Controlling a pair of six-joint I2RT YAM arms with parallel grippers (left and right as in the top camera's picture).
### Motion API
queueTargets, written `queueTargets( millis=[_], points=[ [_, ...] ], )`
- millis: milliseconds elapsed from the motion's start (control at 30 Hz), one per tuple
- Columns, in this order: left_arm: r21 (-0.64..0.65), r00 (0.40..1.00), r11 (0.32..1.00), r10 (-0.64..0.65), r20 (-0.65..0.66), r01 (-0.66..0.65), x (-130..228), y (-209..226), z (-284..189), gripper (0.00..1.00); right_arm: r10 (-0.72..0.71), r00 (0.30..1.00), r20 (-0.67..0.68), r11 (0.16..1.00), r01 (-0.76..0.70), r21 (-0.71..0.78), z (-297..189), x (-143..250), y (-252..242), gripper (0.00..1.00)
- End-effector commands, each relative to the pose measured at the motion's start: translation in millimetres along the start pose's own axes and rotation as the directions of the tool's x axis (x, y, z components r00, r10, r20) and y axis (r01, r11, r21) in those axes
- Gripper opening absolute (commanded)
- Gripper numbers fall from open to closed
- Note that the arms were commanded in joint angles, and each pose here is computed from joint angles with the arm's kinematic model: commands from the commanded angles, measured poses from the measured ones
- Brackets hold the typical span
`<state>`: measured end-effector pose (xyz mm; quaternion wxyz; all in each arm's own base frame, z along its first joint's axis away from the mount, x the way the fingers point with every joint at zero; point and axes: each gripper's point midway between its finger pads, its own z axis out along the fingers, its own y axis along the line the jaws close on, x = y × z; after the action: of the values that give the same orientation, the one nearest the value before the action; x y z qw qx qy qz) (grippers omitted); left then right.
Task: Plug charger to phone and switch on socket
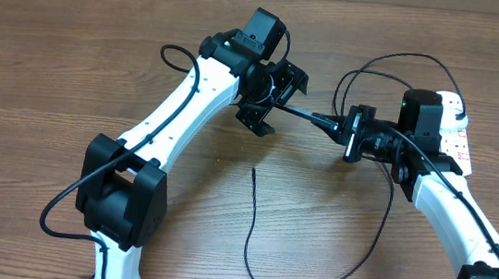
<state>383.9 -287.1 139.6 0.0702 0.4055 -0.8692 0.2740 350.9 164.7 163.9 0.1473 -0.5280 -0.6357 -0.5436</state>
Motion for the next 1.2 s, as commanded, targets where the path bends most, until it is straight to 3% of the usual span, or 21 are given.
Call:
queueTargets(
  millis=[0,533,1000,1067,1167],
  points=[
    [0.048,1.0,0.999,-0.015,-0.022,0.016,10,-13,-10,1.0,0.007,0.999,-0.034,1.0,-0.007,-0.002,0,9,4,0.04],
    [0.163,1.0,0.986,0.025,-0.011,-0.023,8,-43,-14,1.0,0.107,0.993,-0.056,0.993,-0.109,-0.035,0,15,16,0.04],
    [0.189,0.999,0.981,0.038,-0.008,-0.036,8,-49,-15,1.0,0.097,0.991,-0.087,0.991,-0.104,-0.079,0,24,30,0.04],
    [0.189,0.999,0.981,0.037,-0.007,-0.036,8,-49,-15,0.98,0.098,0.991,-0.089,0.992,-0.105,-0.077,0,25,30,0.04],
    [0.188,0.999,0.981,0.037,-0.004,-0.036,8,-49,-15,0.86,0.095,0.991,-0.092,0.992,-0.102,-0.07,2,27,28,0.04]
  ],
)
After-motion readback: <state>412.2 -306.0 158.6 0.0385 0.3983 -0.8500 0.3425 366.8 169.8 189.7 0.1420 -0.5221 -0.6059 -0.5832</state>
